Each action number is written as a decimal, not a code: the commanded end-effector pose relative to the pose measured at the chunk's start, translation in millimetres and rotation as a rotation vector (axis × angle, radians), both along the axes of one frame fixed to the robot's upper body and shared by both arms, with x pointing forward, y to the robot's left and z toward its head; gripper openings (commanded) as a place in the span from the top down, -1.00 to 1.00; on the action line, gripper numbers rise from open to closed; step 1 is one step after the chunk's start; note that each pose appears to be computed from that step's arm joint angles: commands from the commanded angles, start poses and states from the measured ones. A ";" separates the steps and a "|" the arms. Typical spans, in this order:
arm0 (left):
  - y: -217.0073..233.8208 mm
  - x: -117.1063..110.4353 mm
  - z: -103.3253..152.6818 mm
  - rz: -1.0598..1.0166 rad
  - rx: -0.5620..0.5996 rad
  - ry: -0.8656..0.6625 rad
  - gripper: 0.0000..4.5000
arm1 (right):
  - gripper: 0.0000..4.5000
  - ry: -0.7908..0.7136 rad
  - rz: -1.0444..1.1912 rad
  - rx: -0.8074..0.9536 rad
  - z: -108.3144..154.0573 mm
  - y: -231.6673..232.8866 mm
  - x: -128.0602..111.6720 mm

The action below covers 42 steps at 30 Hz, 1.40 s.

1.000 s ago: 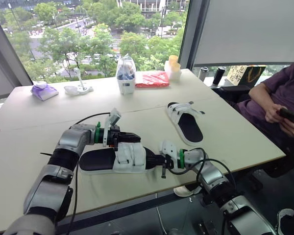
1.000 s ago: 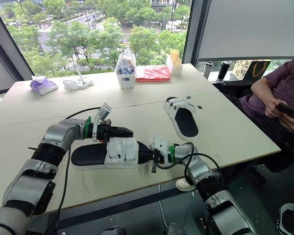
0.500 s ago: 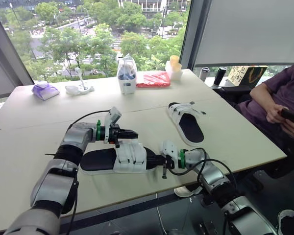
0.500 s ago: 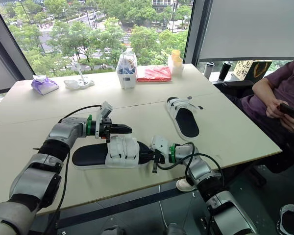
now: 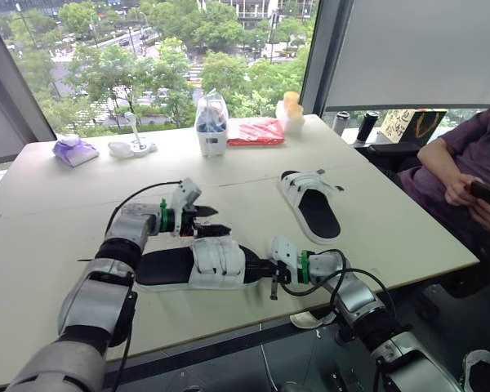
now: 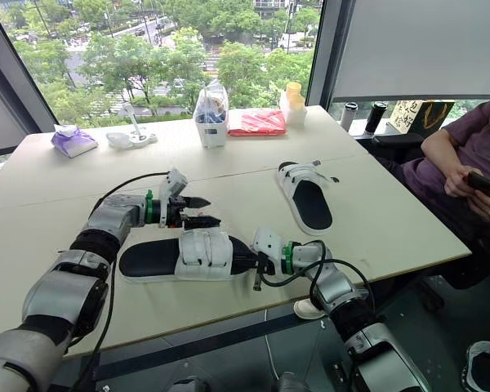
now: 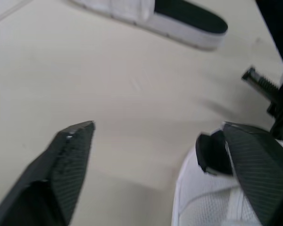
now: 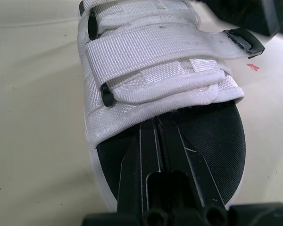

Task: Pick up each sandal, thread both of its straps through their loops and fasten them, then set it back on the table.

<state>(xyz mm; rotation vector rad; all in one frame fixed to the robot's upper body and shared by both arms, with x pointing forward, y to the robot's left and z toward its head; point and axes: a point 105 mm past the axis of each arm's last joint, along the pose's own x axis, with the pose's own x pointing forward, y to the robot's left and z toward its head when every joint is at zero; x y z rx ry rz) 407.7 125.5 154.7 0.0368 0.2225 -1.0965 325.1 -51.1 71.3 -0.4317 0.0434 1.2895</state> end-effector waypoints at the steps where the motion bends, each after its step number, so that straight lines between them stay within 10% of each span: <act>1: 11.6 -8.7 37.7 0.059 -0.127 -0.108 -1.00 | 1.00 0.090 -0.127 -0.086 -23.3 -34.5 0.6; 13: 30.2 -144.8 11.3 0.180 -0.228 0.148 -1.00 | 1.00 0.002 -0.262 0.122 96.0 -67.4 -22.1; 34: -22.7 -124.5 -35.5 0.028 -0.327 0.378 -1.00 | 1.00 0.105 -0.282 0.088 104.8 -66.0 -50.2; 42: -34.3 -115.8 -30.5 -0.011 -0.366 0.385 0.50 | 1.00 0.115 -0.308 0.109 102.3 -62.1 -52.5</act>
